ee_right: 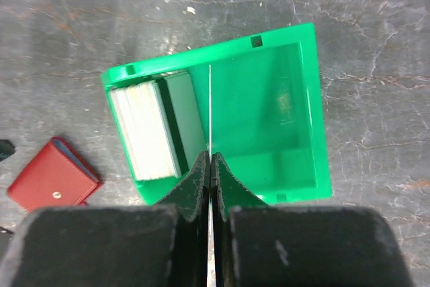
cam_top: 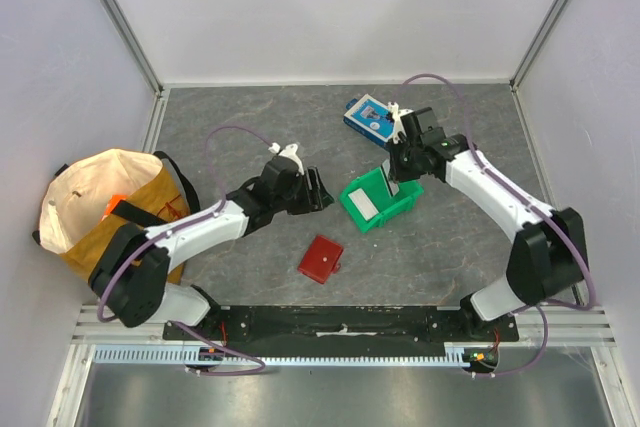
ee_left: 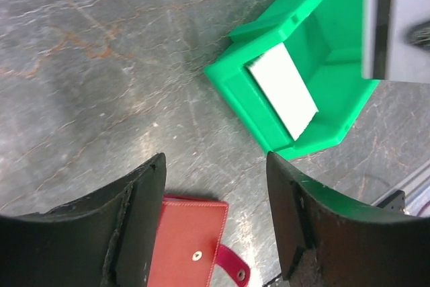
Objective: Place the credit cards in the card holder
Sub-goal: Pick up the credit card from the storage box, then turn over the card slot in the card holder.
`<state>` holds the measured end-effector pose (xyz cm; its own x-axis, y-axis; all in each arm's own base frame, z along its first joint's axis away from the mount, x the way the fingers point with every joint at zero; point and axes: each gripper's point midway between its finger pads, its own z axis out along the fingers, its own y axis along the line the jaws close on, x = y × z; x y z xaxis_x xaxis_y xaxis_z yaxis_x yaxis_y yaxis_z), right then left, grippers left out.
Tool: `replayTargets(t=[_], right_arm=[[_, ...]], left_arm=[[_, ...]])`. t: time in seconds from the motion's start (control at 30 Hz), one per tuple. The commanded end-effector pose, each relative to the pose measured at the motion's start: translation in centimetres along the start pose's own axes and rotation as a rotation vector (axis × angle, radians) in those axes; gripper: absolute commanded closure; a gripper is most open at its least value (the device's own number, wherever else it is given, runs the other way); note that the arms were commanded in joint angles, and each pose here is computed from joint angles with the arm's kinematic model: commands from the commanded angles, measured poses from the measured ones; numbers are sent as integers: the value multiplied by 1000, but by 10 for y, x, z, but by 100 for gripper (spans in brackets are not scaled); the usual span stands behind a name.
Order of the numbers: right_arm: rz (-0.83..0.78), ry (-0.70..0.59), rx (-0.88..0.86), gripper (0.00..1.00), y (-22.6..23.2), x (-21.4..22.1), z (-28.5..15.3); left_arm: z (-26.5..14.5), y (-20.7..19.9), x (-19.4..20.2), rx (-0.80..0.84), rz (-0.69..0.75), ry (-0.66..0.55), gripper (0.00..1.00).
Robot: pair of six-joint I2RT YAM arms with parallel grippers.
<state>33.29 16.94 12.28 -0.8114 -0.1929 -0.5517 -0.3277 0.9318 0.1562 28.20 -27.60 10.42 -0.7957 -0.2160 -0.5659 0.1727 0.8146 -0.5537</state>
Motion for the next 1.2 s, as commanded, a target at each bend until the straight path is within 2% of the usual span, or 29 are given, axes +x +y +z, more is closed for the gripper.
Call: replayTargets(t=[0.0,0.17,0.27,0.37,0.5,0.53,0.57,0.63,0.8,1.0,1.17], right_arm=[[44,-132,-70,100,19,-24,-44],[175,-225,-229,100,74,-17,-58],[231,-230,-309,100,126,6,-57],[306,-240,-305,100,154,32,-50],[374,-255,-332,100,183,55,-41],[376,-251,-340,100,191,59,-38],[369,-237,-335,100,197,66,-35],[358,-198,-314,100,202,78,-24],[343,-115,-249,100,198,111,-4],[357,-95,-197,100,172,135,-6],[392,-70,-165,100,154,155,-5]], left_arm=[[-22,28,2,-97,38,-35,32],[-38,45,18,-142,28,-16,32],[-48,57,26,-174,16,-14,32],[-59,62,29,-181,8,-25,36],[-68,71,39,-204,19,1,56],[-70,72,41,-203,23,4,72],[-72,72,42,-203,26,6,80],[-75,73,45,-194,32,9,87],[-77,72,55,-155,44,39,90],[-73,62,69,-73,36,76,93],[-68,65,78,-79,36,99,94]])
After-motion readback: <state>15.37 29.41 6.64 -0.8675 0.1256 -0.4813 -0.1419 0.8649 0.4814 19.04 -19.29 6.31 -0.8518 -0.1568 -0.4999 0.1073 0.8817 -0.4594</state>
